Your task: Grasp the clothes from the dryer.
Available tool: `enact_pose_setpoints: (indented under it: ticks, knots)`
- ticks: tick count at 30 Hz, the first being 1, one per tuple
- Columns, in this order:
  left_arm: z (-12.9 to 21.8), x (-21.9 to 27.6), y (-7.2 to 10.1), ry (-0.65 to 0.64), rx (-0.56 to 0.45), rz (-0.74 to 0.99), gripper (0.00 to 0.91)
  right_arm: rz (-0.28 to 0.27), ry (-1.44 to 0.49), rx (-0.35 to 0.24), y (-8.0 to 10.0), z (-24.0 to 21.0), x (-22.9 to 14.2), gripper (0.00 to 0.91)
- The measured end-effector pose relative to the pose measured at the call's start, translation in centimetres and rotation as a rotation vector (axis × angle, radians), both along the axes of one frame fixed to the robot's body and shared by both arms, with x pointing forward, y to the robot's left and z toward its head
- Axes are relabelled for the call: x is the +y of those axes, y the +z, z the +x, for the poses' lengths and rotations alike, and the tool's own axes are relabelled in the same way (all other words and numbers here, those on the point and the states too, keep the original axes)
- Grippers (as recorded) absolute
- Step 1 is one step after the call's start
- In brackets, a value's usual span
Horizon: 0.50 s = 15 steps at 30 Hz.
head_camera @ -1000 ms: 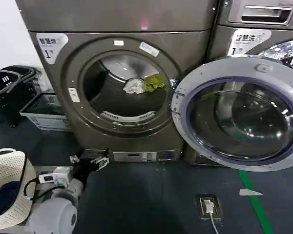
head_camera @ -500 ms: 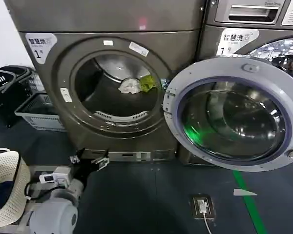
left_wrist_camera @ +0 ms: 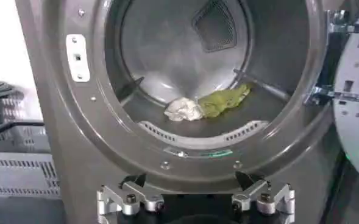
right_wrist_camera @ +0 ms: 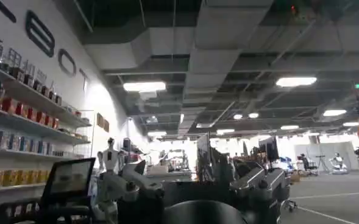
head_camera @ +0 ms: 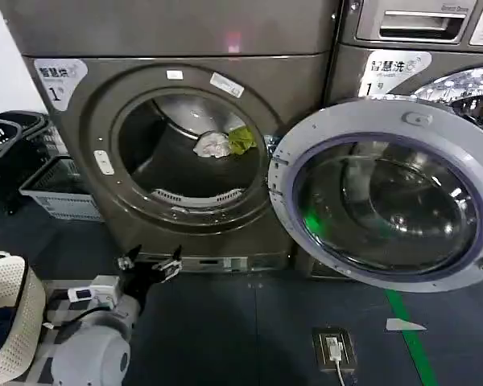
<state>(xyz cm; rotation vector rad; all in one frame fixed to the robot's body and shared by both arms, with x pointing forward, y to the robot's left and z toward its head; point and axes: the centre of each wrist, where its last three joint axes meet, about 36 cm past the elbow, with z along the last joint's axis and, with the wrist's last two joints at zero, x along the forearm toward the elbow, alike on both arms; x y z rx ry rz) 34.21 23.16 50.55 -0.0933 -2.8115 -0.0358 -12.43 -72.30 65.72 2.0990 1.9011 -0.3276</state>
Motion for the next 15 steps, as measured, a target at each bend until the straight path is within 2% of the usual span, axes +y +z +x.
enact_pose_setpoints:
  ticks: [15]
  knots:
    - [0.32, -0.32, 0.08, -0.007, -0.006, 0.004, 0.907, 0.002, -0.010, -0.004, 0.13, -0.05, -0.13, 0.907]
